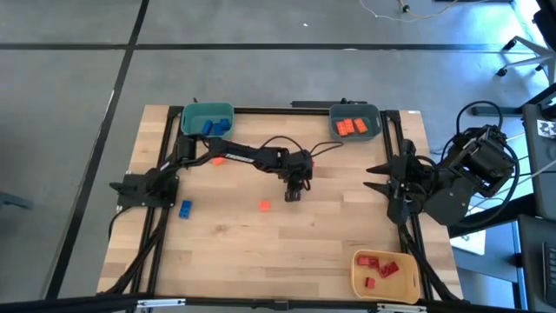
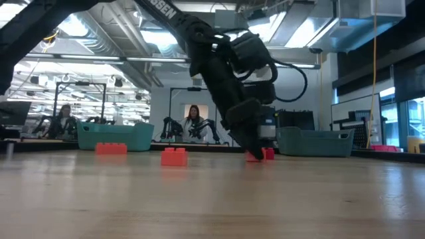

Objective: Sort & place blocks by color
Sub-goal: Put the orange game piece into the blue bin

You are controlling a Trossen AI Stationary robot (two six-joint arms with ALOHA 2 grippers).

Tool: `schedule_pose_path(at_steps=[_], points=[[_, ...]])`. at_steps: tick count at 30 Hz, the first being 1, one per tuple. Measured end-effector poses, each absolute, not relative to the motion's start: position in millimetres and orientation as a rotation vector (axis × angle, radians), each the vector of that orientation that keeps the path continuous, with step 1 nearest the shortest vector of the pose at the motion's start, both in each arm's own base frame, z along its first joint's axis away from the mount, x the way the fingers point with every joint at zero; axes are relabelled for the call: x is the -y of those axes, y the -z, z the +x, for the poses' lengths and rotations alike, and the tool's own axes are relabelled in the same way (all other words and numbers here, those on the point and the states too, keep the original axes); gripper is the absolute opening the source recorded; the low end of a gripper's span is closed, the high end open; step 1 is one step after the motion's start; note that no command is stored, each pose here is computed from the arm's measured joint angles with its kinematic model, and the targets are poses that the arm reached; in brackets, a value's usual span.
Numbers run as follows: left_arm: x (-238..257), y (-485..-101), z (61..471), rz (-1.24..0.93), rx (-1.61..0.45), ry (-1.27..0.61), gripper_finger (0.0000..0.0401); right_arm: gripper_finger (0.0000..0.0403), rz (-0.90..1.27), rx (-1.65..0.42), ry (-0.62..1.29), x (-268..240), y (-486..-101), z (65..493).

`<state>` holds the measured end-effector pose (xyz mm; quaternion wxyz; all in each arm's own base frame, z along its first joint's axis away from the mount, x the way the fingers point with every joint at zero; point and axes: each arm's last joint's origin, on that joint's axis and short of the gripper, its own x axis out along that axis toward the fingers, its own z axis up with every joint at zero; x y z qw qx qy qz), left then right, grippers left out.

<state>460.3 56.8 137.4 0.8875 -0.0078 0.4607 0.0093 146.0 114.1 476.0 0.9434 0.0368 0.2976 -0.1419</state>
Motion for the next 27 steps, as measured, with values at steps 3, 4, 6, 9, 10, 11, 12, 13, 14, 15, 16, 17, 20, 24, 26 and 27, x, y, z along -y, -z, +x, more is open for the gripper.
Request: schedule_pose_path(at_steps=[3, 4, 6, 9, 10, 11, 12, 13, 14, 15, 16, 17, 20, 24, 26, 27], points=[[-59.7, -150.6, 467.6, -0.018, -0.934, -0.023, 0.0128, 0.0158, 0.075, -0.608, 0.289, -114.1, -475.9, 146.0], [-61.0, -158.3, 471.1, -0.016, -0.916, -0.024, 0.0128, 0.0158, 0.076, -0.608, 0.288, -114.1, -475.9, 146.0], [-64.6, -176.1, 478.1, -0.006, -0.873, -0.027, 0.0128, 0.0158, 0.074, -0.616, 0.279, -114.4, -475.7, 146.0], [-72.7, -201.1, 485.6, 0.001, -0.820, -0.040, 0.0128, 0.0158, 0.055, -0.657, 0.229, -115.6, -474.8, 145.6], [-76.1, -210.9, 488.2, 0.002, -0.795, -0.047, 0.0128, 0.0158, 0.052, -0.668, 0.216, -116.0, -474.5, 145.5], [-79.6, -221.0, 490.7, 0.003, -0.767, -0.055, 0.0128, 0.0158, 0.052, -0.672, 0.211, -116.2, -474.4, 145.6], [-83.6, -232.0, 492.8, 0.004, -0.737, -0.064, 0.0128, 0.0158, 0.054, -0.674, 0.208, -116.3, -474.4, 145.5], [-87.4, -243.3, 494.4, 0.007, -0.708, -0.073, 0.0128, 0.0158, 0.056, -0.677, 0.206, -116.4, -474.3, 145.5], [-91.3, -254.0, 495.5, 0.012, -0.680, -0.082, 0.0128, 0.0158, 0.057, -0.677, 0.205, -116.4, -474.3, 145.5], [-95.2, -264.0, 496.3, 0.023, -0.650, -0.091, 0.0128, 0.0158, 0.056, -0.677, 0.205, -116.4, -474.3, 145.5], [-98.6, -272.0, 496.7, 0.037, -0.626, -0.098, 0.0128, 0.0158, 0.056, -0.677, 0.205, -116.4, -474.3, 145.5], [-102.2, -279.2, 496.7, 0.057, -0.607, -0.111, 0.0128, 0.0158, 0.056, -0.677, 0.205, -116.4, -474.3, 145.5], [-115.5, -291.8, 495.2, 0.103, -0.577, -0.170, 0.0128, 0.0158, 0.058, -0.677, 0.206, -116.4, -474.3, 145.5], [-135.7, -295.8, 491.3, 0.066, -0.547, -0.208, 0.0128, 0.0158, 0.089, -0.684, 0.204, -116.7, -474.1, 145.4], [-142.2, -295.5, 489.2, 0.030, -0.546, -0.201, 0.0128, 0.0158, 0.097, -0.700, 0.188, -117.3, -473.7, 145.2], [-142.9, -295.6, 488.9, 0.012, -0.540, -0.174, 0.0128, 0.0158, 0.097, -0.700, 0.188, -117.4, -473.6, 145.3]])
